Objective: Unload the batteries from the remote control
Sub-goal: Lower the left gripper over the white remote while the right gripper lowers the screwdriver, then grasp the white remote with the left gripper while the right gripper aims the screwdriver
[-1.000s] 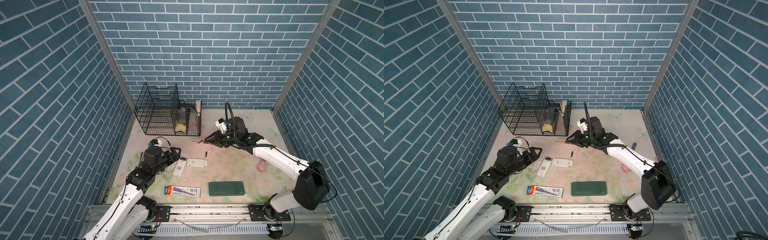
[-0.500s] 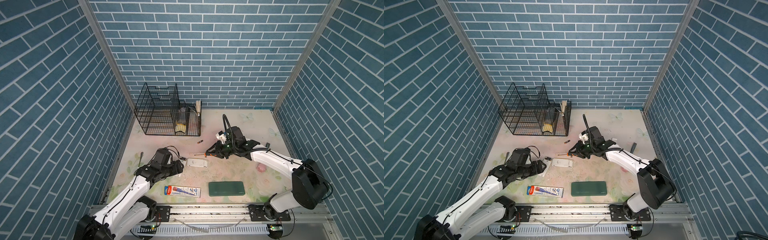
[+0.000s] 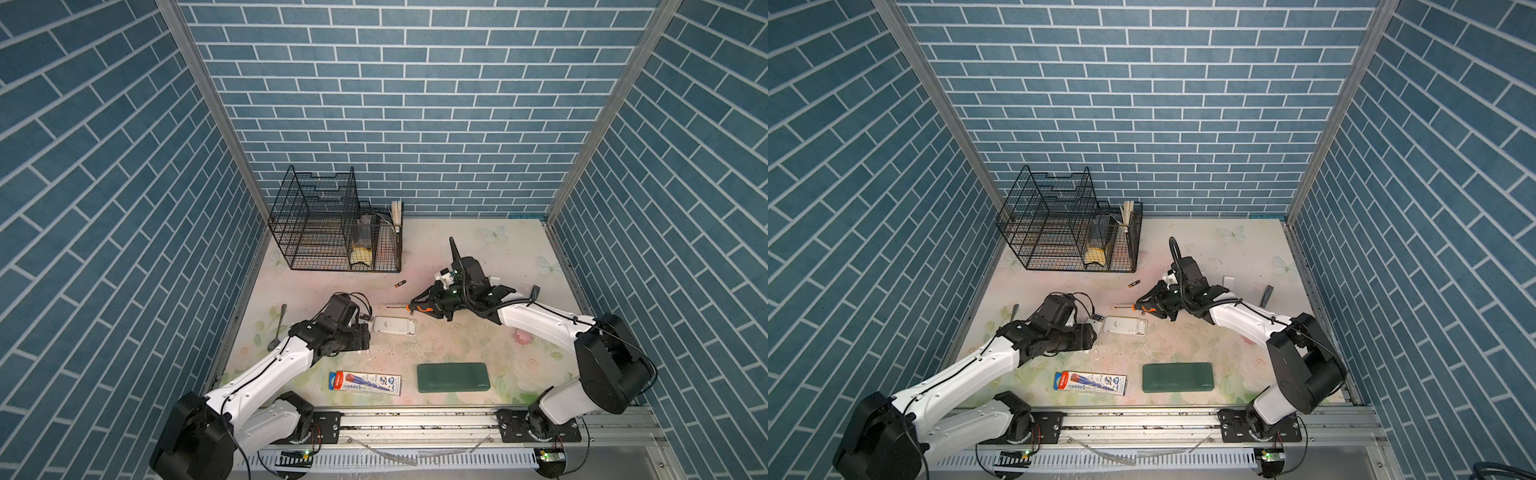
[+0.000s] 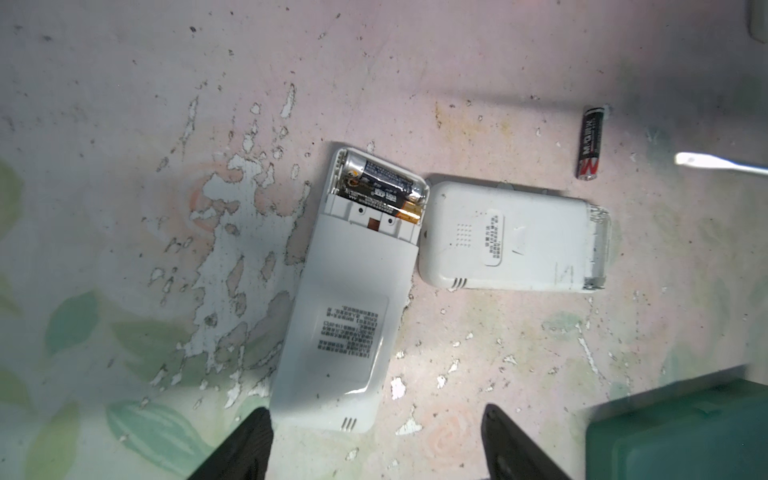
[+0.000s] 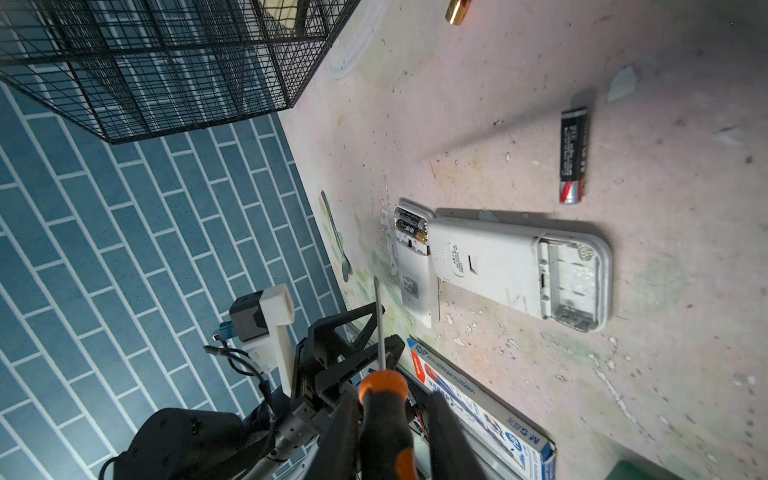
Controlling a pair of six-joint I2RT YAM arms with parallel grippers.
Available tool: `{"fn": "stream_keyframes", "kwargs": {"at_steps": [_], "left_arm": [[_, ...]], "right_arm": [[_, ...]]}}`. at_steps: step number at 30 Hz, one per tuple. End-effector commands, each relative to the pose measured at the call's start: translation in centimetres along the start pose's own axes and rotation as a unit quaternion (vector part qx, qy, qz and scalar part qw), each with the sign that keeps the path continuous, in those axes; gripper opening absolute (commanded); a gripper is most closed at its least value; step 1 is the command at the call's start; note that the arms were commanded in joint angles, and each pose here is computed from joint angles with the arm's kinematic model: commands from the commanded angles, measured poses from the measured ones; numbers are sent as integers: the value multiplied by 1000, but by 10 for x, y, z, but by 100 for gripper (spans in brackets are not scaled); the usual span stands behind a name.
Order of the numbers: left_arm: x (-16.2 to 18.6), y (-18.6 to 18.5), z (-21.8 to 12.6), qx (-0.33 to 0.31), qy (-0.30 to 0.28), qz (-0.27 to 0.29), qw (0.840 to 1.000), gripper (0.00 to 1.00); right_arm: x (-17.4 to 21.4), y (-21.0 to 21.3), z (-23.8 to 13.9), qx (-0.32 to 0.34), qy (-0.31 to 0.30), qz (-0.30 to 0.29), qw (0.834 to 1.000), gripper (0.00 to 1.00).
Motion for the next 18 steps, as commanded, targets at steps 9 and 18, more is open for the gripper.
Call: {"fn": "stream_keyframes", "kwargs": {"at_steps": [9,18], "left_arm": [[-13,-5,20,-26,0,42,999,77],[-12,-6,34,-50,17,60,997,72]], "right_arm": [[0,-14,2,9,-8,54,998,0],[1,-17,16,19,2,68,997,0]]}}
Point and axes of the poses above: each gripper's point midway between its finger pads, its own z axis out along the fingers, its own y axis along the line the jaws close on, x = y × z, the point moved 6 cm from there along -z, back along the fingers, and after that the axes turned 4 degrees about z, right-handed, at the moved point
